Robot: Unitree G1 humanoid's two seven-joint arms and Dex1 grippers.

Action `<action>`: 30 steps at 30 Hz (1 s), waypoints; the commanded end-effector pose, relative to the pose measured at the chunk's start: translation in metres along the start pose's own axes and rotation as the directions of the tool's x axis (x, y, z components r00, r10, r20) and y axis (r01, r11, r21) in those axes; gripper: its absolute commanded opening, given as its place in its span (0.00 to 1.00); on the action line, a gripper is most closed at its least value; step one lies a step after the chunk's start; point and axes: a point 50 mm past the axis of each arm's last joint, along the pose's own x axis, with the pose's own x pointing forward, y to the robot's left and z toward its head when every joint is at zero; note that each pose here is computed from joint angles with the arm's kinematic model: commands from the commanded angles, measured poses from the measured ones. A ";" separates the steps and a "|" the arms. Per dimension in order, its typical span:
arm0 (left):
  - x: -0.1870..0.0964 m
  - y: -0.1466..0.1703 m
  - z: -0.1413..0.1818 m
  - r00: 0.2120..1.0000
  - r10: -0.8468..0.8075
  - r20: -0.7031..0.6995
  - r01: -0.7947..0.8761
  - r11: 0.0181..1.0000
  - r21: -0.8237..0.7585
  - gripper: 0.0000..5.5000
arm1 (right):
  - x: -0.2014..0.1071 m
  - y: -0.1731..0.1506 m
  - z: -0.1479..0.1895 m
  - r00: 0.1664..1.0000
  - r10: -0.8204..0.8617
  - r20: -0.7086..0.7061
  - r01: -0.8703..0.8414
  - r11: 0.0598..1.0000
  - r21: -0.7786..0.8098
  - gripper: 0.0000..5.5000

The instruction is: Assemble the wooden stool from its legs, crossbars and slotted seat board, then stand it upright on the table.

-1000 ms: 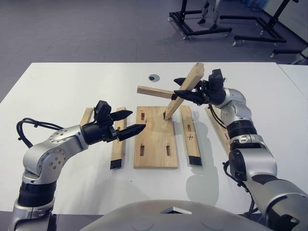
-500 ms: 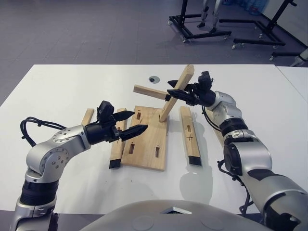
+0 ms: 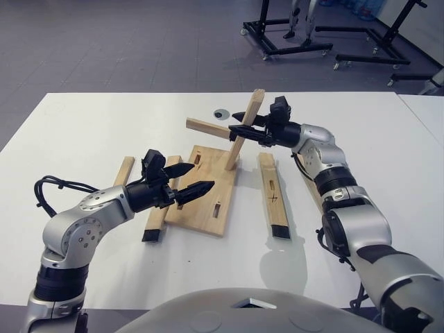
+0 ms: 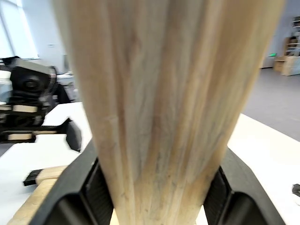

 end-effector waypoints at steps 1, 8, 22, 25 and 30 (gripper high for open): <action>0.000 0.000 0.001 1.000 0.024 0.014 -0.024 1.000 0.017 0.95 | -0.030 0.017 -0.086 0.884 -0.121 -0.451 0.179 0.980 0.087 0.38; 0.001 0.001 -0.001 0.999 0.032 0.019 -0.032 0.999 0.009 0.95 | -0.026 0.024 -0.085 0.894 -0.053 -0.445 0.147 0.973 0.179 0.38; 0.002 -0.001 -0.006 0.999 0.031 0.017 -0.031 1.000 0.001 0.95 | -0.008 0.014 -0.045 0.959 -0.103 -0.264 0.152 0.973 0.172 0.77; 0.003 0.000 -0.005 0.999 0.036 0.027 -0.036 0.999 0.004 0.95 | -0.012 0.011 -0.036 0.955 -0.114 -0.274 0.156 0.978 0.138 0.85; 0.005 0.003 0.016 0.995 0.033 0.095 -0.037 0.998 0.041 0.95 | -0.034 0.025 -0.028 0.943 -0.064 -0.327 0.094 0.992 0.078 0.85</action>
